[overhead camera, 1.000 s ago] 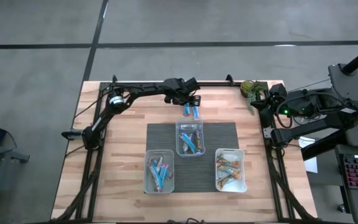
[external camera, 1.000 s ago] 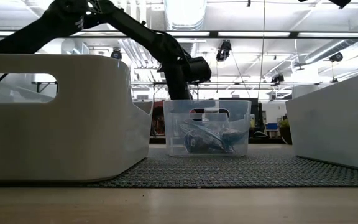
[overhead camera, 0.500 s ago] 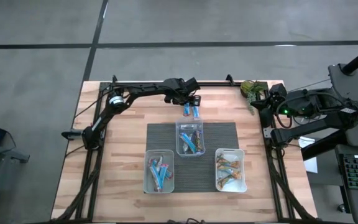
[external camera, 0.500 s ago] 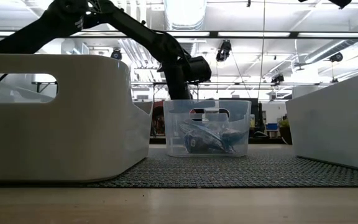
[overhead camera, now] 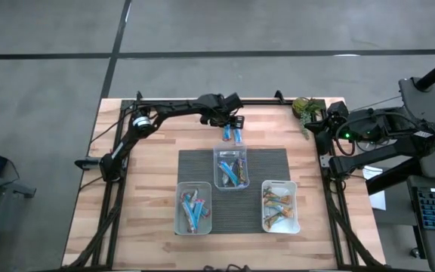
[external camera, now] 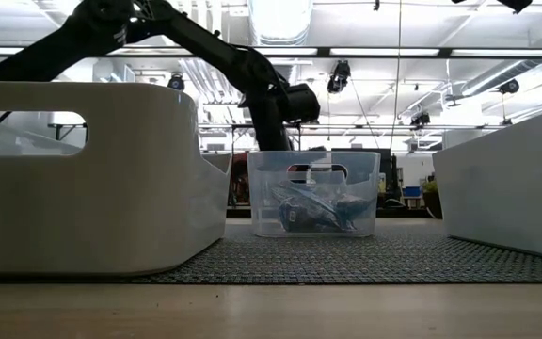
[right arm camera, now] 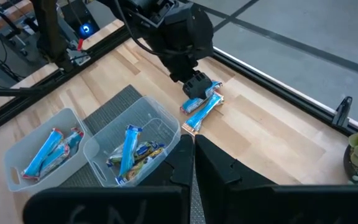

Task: Pick and place Granola Bars by type
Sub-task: Put the red granola bar into the gray bin

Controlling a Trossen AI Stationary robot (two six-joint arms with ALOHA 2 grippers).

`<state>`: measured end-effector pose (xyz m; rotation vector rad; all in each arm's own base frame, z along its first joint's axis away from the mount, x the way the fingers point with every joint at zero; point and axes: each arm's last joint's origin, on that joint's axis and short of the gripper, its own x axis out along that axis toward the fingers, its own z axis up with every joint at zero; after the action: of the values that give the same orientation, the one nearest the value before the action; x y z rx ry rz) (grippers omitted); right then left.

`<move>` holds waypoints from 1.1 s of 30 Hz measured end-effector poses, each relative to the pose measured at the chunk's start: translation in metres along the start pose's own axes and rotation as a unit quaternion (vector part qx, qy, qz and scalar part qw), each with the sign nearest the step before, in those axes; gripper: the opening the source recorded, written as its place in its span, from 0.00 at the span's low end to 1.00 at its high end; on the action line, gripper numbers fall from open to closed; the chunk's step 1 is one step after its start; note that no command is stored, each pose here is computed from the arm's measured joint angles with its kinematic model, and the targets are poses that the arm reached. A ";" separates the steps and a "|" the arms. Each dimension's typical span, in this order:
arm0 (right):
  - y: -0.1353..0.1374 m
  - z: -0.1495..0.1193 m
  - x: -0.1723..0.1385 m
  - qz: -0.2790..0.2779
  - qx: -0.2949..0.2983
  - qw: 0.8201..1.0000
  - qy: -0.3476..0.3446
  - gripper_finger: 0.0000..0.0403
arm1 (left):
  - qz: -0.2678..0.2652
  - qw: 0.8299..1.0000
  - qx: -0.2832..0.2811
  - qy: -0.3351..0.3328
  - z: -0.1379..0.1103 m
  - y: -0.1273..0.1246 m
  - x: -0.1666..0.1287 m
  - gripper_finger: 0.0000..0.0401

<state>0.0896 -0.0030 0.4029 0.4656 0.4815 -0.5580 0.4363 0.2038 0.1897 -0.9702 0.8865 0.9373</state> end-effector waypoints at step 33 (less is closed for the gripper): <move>0.000 0.000 0.000 -0.005 0.007 1.000 -0.005 0.02 | -0.005 1.000 0.011 0.027 0.053 0.024 -0.021 0.54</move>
<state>0.0894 -0.0034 0.4031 0.4732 0.4711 -0.5737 0.4169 0.2543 0.2189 -0.9833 0.9360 0.8945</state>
